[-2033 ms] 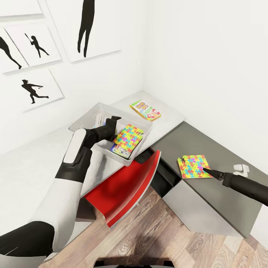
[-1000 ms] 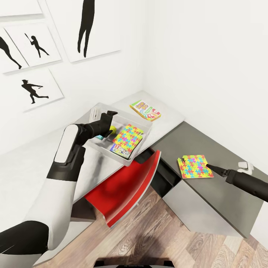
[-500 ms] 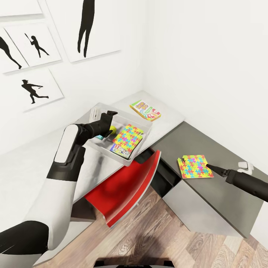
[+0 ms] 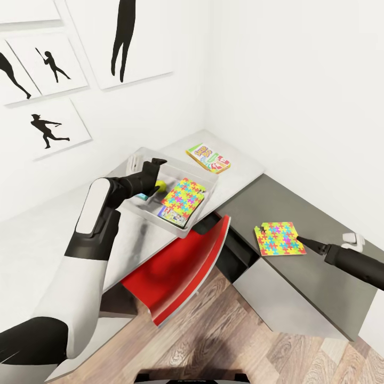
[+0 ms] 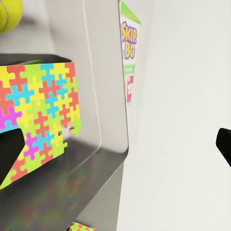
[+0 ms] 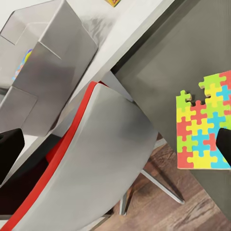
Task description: Put all the toys in the child's room - the three board games (two on the bed and one on the table), the two jigsaw puzzles on the table, and the tennis ball on the table - inside the toy box on the table in the child's room.
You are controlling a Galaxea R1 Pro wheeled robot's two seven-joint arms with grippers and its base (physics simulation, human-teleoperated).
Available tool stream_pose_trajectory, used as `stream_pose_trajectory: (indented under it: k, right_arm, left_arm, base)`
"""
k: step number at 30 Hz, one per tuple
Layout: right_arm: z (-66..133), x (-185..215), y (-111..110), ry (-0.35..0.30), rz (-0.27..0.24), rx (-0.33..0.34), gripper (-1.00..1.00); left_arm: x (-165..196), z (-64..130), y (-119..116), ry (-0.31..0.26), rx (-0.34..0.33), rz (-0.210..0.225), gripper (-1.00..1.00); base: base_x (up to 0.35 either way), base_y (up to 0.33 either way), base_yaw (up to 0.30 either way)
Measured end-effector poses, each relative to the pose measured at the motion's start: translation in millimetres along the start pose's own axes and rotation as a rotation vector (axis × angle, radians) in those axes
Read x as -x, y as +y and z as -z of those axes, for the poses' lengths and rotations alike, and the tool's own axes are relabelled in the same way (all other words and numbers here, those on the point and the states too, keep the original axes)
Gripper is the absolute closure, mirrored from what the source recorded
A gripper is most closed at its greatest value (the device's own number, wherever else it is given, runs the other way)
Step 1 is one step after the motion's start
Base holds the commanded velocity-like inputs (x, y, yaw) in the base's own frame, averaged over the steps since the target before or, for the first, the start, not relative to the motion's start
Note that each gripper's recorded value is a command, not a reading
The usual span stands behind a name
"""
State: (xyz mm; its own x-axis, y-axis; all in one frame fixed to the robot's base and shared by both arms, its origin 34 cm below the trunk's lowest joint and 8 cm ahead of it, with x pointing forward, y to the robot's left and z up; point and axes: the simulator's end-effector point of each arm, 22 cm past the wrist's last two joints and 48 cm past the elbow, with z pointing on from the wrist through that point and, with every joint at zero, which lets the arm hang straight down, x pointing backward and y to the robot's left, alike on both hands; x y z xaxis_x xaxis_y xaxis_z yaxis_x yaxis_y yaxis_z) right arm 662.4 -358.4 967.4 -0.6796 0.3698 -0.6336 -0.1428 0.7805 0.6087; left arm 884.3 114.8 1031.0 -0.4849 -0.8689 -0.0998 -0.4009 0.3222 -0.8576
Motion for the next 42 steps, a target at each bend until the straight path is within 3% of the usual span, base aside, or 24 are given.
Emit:
stream_pose_trajectory:
  k: [42]
  right_arm:
    - [1.2,-1.7,-1.7,0.002,-0.006,-0.005,-1.00]
  left_arm:
    - [0.3,2.7,-4.9,0.000,-0.005,-0.013,-1.00]
  base:
    - [0.000,0.000,0.000]
